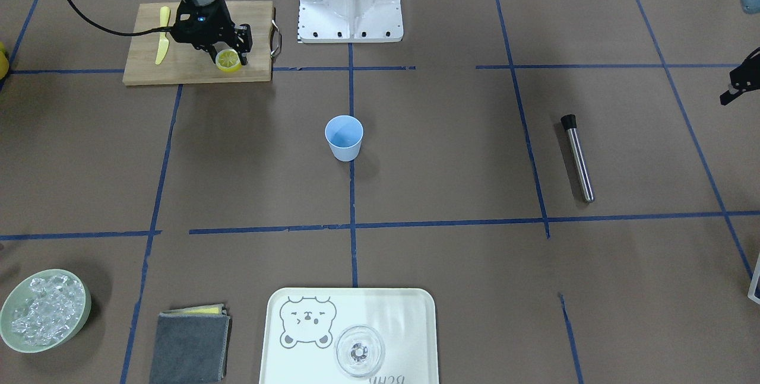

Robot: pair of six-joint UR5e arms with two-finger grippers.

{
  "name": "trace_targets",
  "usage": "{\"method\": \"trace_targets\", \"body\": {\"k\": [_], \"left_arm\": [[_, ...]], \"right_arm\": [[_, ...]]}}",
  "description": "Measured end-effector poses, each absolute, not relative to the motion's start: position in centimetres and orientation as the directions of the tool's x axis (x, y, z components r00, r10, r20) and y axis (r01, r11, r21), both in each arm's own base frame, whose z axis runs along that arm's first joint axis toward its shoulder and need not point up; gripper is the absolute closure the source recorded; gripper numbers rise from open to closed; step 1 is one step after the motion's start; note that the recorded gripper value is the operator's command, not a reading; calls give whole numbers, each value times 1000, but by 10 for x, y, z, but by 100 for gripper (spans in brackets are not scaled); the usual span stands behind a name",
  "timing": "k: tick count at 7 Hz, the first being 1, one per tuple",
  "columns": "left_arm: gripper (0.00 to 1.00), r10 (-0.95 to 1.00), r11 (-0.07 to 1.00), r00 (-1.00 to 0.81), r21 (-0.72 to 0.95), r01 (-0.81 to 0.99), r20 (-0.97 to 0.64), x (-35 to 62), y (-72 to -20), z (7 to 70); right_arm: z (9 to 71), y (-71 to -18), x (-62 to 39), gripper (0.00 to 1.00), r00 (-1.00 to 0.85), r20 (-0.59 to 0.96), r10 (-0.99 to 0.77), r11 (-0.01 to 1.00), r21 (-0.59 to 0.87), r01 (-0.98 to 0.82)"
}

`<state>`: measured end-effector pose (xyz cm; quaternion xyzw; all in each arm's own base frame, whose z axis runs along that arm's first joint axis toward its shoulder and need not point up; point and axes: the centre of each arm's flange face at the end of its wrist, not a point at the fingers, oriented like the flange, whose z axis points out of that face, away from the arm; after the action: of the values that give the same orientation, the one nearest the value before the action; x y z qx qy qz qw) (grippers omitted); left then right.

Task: Squeeze lemon into cup
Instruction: 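Lower the right gripper and close it on the yellow lemon slice, then carry the lemon slice with the right gripper and lower it into the blue cup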

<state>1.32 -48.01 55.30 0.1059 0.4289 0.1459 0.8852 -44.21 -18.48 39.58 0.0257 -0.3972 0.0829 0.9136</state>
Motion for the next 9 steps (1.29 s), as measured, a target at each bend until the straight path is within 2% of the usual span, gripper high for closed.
{"method": "trace_targets", "body": {"k": [9], "left_arm": [[0, 347, 936, 589, 312, -165, -729, 12, -478, 552]], "right_arm": [[361, -221, -408, 45, 603, 777, 179, 966, -23, -257]]}}
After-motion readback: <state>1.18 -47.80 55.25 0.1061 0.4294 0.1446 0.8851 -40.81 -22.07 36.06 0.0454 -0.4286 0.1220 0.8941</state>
